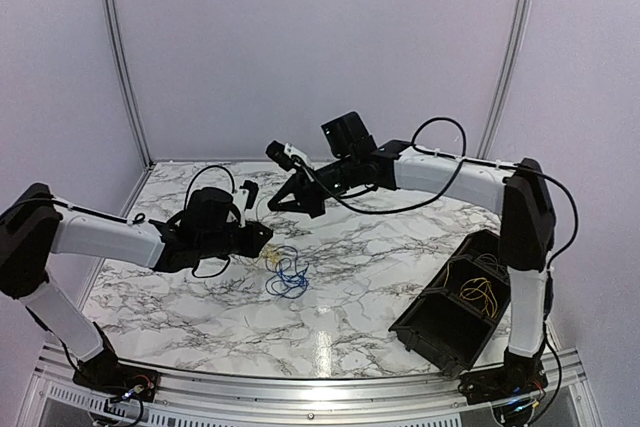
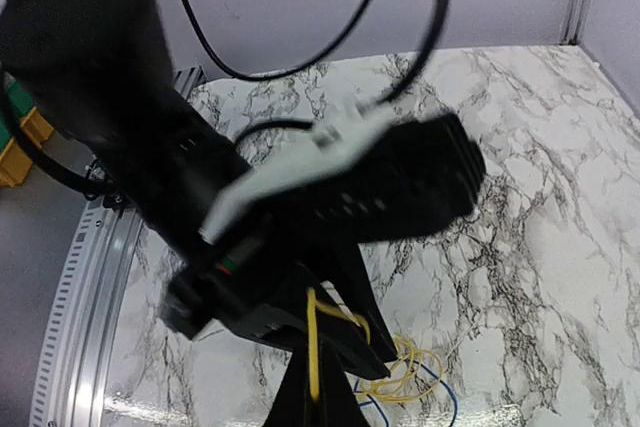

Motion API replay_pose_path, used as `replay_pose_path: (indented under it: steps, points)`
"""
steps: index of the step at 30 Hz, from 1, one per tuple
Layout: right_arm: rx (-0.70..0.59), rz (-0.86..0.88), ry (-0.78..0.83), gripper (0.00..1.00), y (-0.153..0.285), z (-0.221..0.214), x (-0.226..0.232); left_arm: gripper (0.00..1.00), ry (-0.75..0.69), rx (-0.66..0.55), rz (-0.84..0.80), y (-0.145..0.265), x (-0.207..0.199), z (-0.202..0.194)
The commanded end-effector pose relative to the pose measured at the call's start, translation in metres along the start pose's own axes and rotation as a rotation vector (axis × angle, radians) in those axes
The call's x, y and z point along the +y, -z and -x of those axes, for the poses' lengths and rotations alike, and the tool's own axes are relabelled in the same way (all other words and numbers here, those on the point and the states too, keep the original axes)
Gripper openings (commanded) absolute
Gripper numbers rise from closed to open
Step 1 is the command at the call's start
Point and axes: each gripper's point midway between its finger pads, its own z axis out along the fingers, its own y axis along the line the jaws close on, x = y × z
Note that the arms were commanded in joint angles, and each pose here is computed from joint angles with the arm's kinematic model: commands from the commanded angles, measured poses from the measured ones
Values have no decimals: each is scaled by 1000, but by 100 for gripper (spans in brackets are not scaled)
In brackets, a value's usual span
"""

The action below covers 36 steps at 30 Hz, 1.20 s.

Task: Untangle the cables

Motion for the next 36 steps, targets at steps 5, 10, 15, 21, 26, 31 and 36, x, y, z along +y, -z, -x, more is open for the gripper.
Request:
replay_pose_path:
  steps: [5, 10, 15, 21, 26, 31, 36]
  points:
    - [-178, -75, 230, 0, 89, 94, 70, 3, 52, -23, -18, -36, 10, -31]
    - [-189, -109, 304, 0, 126, 129, 93, 0, 77, -4, -10, -47, 20, -53]
    - [-257, -171, 387, 0, 180, 184, 120, 0, 69, 28, 21, -51, 33, -75]
    - [-330, -223, 450, 0, 227, 215, 136, 0, 68, 86, 43, -57, 44, -103]
    - [-334, -246, 443, 0, 239, 215, 127, 0, 73, 104, 43, -57, 46, -112]
    - [-313, -235, 418, 0, 230, 205, 119, 8, 66, 91, 34, -55, 44, -107]
    - [-292, -251, 400, 0, 223, 196, 108, 6, 55, 76, 14, -53, 38, -99]
